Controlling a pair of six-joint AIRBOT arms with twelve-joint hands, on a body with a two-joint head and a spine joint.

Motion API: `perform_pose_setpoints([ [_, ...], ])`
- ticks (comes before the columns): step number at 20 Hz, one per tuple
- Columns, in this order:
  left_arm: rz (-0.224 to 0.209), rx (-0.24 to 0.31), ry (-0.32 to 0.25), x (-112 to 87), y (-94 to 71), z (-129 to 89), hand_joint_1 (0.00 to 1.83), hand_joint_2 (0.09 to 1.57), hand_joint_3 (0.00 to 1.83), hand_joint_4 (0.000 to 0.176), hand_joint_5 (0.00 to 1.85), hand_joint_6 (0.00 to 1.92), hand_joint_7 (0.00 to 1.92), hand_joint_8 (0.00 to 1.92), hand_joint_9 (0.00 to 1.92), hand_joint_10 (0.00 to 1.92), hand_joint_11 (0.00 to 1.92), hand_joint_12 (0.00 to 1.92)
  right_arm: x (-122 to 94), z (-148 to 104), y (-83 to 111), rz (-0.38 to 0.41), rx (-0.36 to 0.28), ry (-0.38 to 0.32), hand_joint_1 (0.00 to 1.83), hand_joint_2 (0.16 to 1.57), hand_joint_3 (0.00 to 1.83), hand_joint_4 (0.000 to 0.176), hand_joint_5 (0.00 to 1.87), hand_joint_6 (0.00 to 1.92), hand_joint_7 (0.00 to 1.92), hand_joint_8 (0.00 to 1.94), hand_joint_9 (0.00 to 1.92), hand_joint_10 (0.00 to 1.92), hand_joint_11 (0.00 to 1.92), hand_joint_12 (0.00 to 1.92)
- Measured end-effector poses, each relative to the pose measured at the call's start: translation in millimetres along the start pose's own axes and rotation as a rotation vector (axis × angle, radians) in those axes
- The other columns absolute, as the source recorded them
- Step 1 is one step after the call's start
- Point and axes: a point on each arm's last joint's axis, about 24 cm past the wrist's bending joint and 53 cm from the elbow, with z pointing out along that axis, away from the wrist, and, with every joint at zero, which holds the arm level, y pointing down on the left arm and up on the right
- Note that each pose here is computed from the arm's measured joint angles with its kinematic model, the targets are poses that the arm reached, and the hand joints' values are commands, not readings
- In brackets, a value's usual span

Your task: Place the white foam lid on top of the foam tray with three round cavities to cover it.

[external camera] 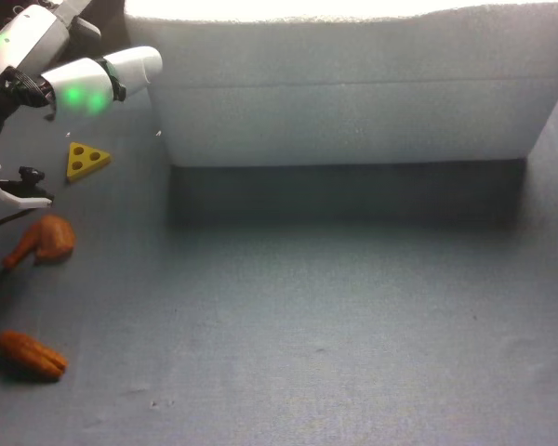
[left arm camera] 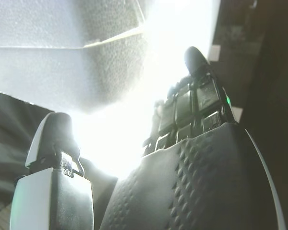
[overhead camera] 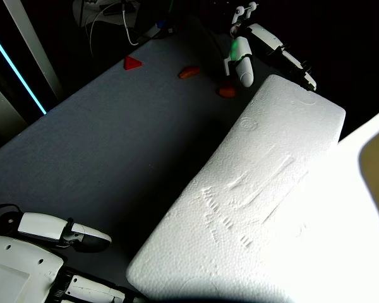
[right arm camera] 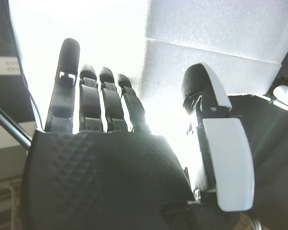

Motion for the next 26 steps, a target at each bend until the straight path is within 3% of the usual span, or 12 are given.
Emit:
perform_pose_setpoints([
  [4,-0.004,-0.011,0.004,0.4,4.9,-3,0.52,1.18,0.01,0.029,0.00,0.00,0.00,0.00,0.01,0.00,0.00,1.43,-1,-1,-2.3,0.003,0.007,-0.002,0.45,1.27,0.00,0.020,0.00,0.00,0.00,0.00,0.00,0.00,0.00,0.82],
  [7,-0.006,-0.012,0.005,0.9,5.8,-3,0.52,1.18,0.00,0.029,0.00,0.00,0.00,0.00,0.00,0.00,0.00,1.39,-2,-5,-10.3,-0.002,0.027,-0.001,0.43,1.27,0.00,0.027,0.00,0.00,0.00,0.00,0.00,0.00,0.00,0.63],
  [11,-0.006,-0.016,0.020,5.9,8.4,-5,0.50,1.19,0.00,0.039,0.00,0.00,0.00,0.00,0.00,0.00,0.00,1.37,-8,-9,-13.2,-0.004,0.035,-0.014,0.42,1.28,0.00,0.022,0.00,0.00,0.00,0.00,0.00,0.00,0.00,0.73],
  [13,-0.008,-0.017,0.020,5.8,8.9,-5,0.52,1.19,0.00,0.024,0.00,0.00,0.00,0.00,0.00,0.00,0.00,1.16,-14,-12,-15.4,-0.006,0.038,-0.030,0.45,1.31,0.00,0.000,0.00,0.00,0.00,0.00,0.00,0.00,0.00,0.62],
  [14,-0.010,-0.018,0.019,5.2,10.1,-6,0.49,1.18,0.00,0.024,0.00,0.00,0.00,0.00,0.00,0.00,0.00,1.21,-16,-13,-17.5,-0.005,0.045,-0.037,0.48,1.31,0.00,0.000,0.00,0.00,0.00,0.00,0.00,0.00,0.00,1.04],
  [15,-0.011,-0.020,0.018,4.9,11.6,-7,0.50,1.17,0.00,0.027,0.00,0.00,0.00,0.00,0.00,0.00,0.00,1.22,-18,-15,-18.6,-0.005,0.047,-0.043,0.47,1.30,0.00,0.000,0.00,0.00,0.00,0.00,0.00,0.00,0.00,1.14],
  [21,0.004,-0.001,0.045,6.9,2.9,-24,0.49,1.14,0.00,0.047,0.00,0.00,0.00,0.00,0.00,0.00,0.00,1.48,-24,-35,-6.2,-0.045,0.018,-0.043,0.46,1.30,0.00,0.000,0.00,0.00,0.00,0.00,0.00,0.00,0.00,0.99],
  [22,0.012,0.020,0.042,2.9,-4.7,-29,0.51,1.14,0.00,0.001,0.00,0.00,0.00,0.00,0.00,0.00,0.00,1.48,-25,-39,-0.3,-0.056,0.003,-0.042,0.47,1.30,0.00,0.021,0.00,0.00,0.00,0.00,0.00,0.00,0.00,1.05],
  [23,0.019,0.037,0.043,0.9,-10.6,-34,0.42,1.14,0.00,0.047,0.00,0.00,0.00,0.00,0.00,0.00,0.00,1.49,-27,-44,6.5,-0.073,-0.019,-0.047,0.46,1.30,0.00,0.050,0.00,0.00,0.00,0.00,0.01,0.01,0.00,1.23],
  [24,0.025,0.048,0.046,0.4,-14.7,-36,0.44,1.16,0.00,0.051,0.00,0.00,0.00,0.00,0.00,0.00,0.00,1.37,-28,-47,10.5,-0.075,-0.028,-0.048,0.44,1.28,0.00,0.061,0.00,0.00,0.00,0.00,0.01,0.01,0.00,1.32],
  [25,0.030,0.056,0.057,2.3,-17.6,-42,0.47,1.18,0.00,0.024,0.00,0.00,0.00,0.00,0.00,0.00,0.00,1.04,-26,-52,15.5,-0.089,-0.043,-0.041,0.41,1.28,0.00,0.072,0.00,0.00,0.00,0.00,0.00,0.00,0.00,1.35],
  [26,0.040,0.067,0.073,5.5,-21.3,-47,0.47,1.19,0.00,0.033,0.00,0.00,0.00,0.00,0.00,0.00,0.00,0.79,-21,-58,21.1,-0.107,-0.060,-0.025,0.43,1.28,0.00,0.077,0.00,0.00,0.00,0.00,0.00,0.00,0.00,1.20],
])
